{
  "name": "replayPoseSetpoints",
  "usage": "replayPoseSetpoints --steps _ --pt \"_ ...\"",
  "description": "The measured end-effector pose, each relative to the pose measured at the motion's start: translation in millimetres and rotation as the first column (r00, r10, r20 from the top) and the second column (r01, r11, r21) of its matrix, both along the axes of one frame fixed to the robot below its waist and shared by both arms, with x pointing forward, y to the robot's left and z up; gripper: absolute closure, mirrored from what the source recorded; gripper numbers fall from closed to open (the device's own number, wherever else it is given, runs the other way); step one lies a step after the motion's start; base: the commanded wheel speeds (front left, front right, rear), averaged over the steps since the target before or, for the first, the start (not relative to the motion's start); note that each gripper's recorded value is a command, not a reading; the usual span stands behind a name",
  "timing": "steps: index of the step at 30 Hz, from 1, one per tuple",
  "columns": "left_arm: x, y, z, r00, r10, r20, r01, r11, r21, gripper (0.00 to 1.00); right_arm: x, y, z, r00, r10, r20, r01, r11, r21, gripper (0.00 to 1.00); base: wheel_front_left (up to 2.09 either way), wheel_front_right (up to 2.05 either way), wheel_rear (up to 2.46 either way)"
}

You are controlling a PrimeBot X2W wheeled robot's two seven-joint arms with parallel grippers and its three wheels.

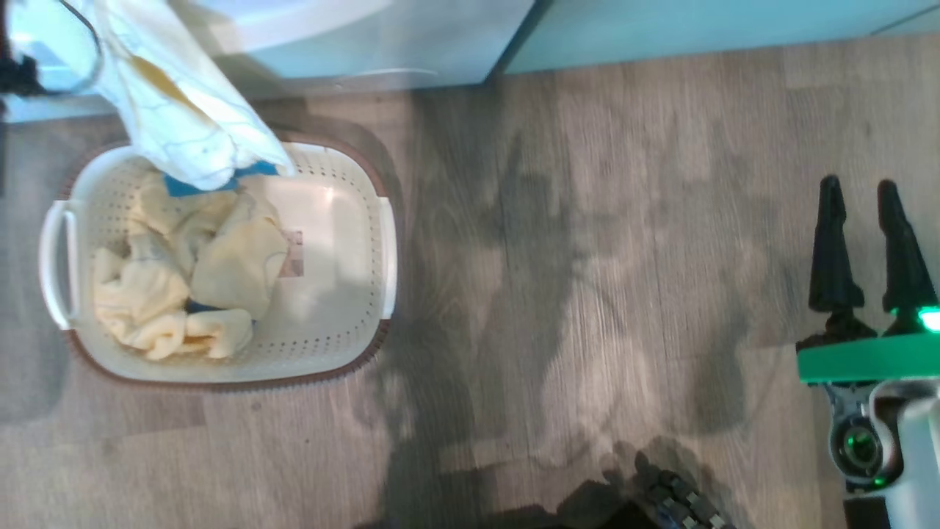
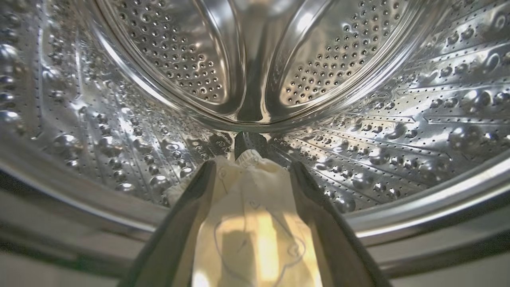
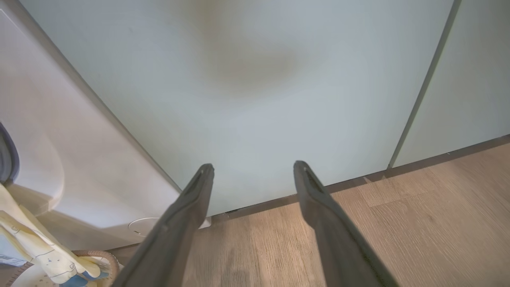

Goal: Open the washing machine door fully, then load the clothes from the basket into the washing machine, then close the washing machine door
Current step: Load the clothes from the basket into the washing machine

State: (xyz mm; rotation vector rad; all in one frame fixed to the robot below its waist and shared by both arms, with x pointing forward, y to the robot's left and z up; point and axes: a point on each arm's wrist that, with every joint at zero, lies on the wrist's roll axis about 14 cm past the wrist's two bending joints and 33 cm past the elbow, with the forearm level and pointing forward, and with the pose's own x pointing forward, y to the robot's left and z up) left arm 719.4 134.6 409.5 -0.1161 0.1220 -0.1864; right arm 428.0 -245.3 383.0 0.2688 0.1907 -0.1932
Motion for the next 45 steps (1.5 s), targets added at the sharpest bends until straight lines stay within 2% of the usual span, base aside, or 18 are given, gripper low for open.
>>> replayPoseSetpoints --steps 7,22,36,45 --pt "-33.4 -2.8 7.8 0.999 -0.004 0.032 0.004 1.000 -0.006 0.00 -2.3 2.0 8.8 1.000 0.004 0.020 -0.004 1.000 -0.004 0.00 0.00 0.00 0.00" --pt "-149.0 13.8 47.4 0.987 0.071 0.145 -0.067 0.997 -0.030 0.00 -3.8 12.0 37.5 0.995 0.041 0.091 -0.038 0.999 -0.027 0.00 0.00 0.00 0.00" --pt "-233.6 40.6 54.5 0.981 0.172 0.083 -0.171 0.985 -0.019 0.00 -3.6 37.3 62.3 0.982 0.143 0.121 -0.139 0.989 -0.045 0.00 0.00 0.00 0.00" --pt "-261.6 42.6 59.4 0.979 0.195 0.065 -0.193 0.981 -0.029 0.00 -10.8 54.7 67.2 0.972 0.207 0.113 -0.203 0.978 -0.042 0.00 0.00 0.00 0.00"
